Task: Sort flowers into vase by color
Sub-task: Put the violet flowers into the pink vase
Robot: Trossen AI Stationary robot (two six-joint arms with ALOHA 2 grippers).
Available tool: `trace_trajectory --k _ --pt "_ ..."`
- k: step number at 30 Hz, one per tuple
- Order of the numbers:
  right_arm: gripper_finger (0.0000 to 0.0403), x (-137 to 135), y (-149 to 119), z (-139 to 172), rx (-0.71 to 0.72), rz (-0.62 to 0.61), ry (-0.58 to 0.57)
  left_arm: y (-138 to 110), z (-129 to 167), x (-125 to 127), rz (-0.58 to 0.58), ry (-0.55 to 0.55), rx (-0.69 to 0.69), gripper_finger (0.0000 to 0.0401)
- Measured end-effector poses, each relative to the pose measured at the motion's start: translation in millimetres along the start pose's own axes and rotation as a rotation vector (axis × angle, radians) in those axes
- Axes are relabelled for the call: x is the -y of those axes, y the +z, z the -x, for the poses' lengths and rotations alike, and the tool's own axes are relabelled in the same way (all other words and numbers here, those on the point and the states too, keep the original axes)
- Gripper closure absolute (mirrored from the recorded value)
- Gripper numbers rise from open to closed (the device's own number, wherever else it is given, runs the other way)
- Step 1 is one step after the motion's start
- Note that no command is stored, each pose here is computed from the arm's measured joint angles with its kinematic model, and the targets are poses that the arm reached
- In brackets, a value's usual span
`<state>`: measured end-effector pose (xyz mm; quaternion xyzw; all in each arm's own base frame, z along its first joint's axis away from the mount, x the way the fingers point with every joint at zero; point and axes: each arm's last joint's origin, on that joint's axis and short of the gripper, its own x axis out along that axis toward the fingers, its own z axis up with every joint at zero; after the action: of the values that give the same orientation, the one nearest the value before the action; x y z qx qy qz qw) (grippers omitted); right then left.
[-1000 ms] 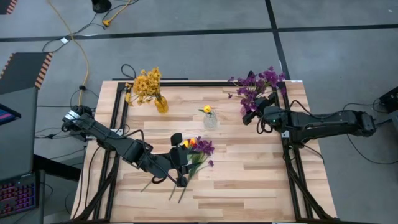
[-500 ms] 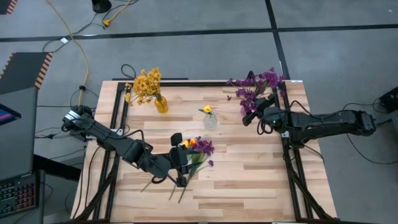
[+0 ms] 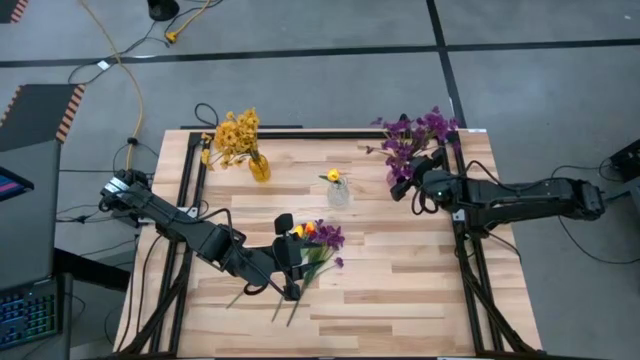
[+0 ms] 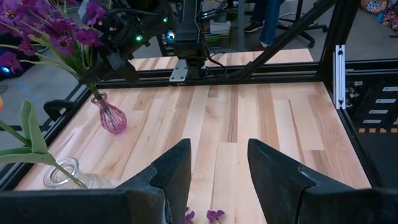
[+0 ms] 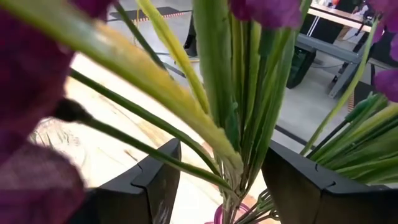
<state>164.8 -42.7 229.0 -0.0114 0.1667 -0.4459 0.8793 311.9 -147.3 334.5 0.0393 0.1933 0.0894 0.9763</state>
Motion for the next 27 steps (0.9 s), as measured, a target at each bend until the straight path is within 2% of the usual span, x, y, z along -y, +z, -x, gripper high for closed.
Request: trace_trajectory --k 9,19,27 --pt "0.0159 0.0 0.0 0.0 0.0 0.032 0.0 0.0 0.0 0.0 0.0 0.0 0.0 0.0254" --pt "0.0159 -0.2 -0.1 0.2 -0.001 0.155 0.002 0.0 0.0 0.1 0.0 0.0 0.0 0.0254" --pt "0.0159 -0.2 -0.1 0.2 0.0 0.16 0.001 0.0 0.0 0.0 0.0 0.0 0.0 0.0254"
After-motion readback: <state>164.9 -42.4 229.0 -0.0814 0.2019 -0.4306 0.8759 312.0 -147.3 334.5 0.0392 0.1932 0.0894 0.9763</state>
